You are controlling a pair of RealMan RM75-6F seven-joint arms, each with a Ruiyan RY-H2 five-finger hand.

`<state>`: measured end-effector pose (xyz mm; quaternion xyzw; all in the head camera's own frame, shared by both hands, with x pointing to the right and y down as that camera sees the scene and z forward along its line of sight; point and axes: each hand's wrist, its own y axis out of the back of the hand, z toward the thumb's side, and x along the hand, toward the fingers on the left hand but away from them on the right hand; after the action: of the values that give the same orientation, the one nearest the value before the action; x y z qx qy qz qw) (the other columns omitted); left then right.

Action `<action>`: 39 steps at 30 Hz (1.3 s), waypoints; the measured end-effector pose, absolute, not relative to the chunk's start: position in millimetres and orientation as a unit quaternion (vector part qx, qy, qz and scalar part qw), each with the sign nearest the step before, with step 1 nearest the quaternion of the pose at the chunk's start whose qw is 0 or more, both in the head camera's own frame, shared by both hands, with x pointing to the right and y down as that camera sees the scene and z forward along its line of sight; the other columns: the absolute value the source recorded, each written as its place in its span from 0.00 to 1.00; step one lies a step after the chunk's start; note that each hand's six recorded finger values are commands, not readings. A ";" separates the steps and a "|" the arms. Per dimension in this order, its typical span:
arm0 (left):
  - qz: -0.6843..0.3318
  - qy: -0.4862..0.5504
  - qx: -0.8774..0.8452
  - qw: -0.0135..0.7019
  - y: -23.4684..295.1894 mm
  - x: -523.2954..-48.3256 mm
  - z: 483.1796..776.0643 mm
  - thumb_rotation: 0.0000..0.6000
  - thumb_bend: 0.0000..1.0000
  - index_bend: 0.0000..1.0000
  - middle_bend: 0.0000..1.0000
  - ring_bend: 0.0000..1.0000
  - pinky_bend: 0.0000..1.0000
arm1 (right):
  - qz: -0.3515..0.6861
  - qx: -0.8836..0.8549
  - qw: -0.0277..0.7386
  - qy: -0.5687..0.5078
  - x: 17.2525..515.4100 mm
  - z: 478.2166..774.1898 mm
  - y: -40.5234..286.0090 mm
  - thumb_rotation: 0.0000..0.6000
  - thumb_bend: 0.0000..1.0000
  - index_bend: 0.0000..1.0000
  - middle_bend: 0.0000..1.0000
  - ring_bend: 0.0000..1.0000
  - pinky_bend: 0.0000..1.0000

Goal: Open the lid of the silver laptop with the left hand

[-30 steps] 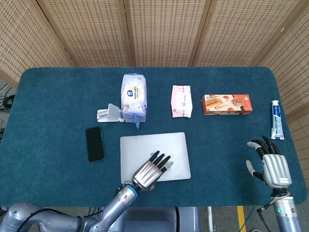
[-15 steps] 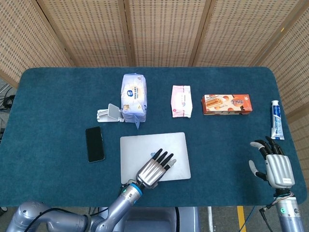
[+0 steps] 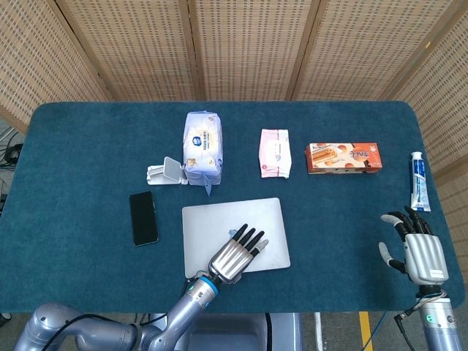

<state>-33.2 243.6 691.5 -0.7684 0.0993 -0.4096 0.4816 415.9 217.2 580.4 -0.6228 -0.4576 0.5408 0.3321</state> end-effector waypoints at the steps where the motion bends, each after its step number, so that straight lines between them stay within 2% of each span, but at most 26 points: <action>1: -0.410 0.099 -0.768 0.482 243.6 -33.2 691.7 0.92 0.24 0.00 0.00 0.00 0.00 | 0.541 -0.623 0.332 -0.458 416.0 580.7 217.3 1.00 0.41 0.28 0.24 0.09 0.17; 9: -0.411 0.098 -0.767 0.482 244.4 -33.8 694.0 0.92 0.29 0.00 0.00 0.00 0.00 | 0.543 -0.622 0.331 -0.458 417.3 581.2 217.6 1.00 0.41 0.28 0.24 0.09 0.17; 22: -0.406 0.108 -0.755 0.503 236.3 -38.0 690.7 0.92 0.44 0.00 0.00 0.00 0.00 | 0.542 -0.618 0.332 -0.463 419.0 579.0 218.2 1.00 0.41 0.28 0.24 0.09 0.17; 39: -0.396 0.137 -0.714 0.561 203.2 -44.5 679.5 0.92 0.49 0.00 0.00 0.00 0.00 | 0.533 -0.621 0.340 -0.464 416.0 575.0 215.7 1.00 0.41 0.28 0.24 0.09 0.17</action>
<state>-44.5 203.2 679.5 -0.7140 0.1374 -0.3958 0.5610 416.0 215.7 575.0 -0.6212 -0.4636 0.5325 0.3402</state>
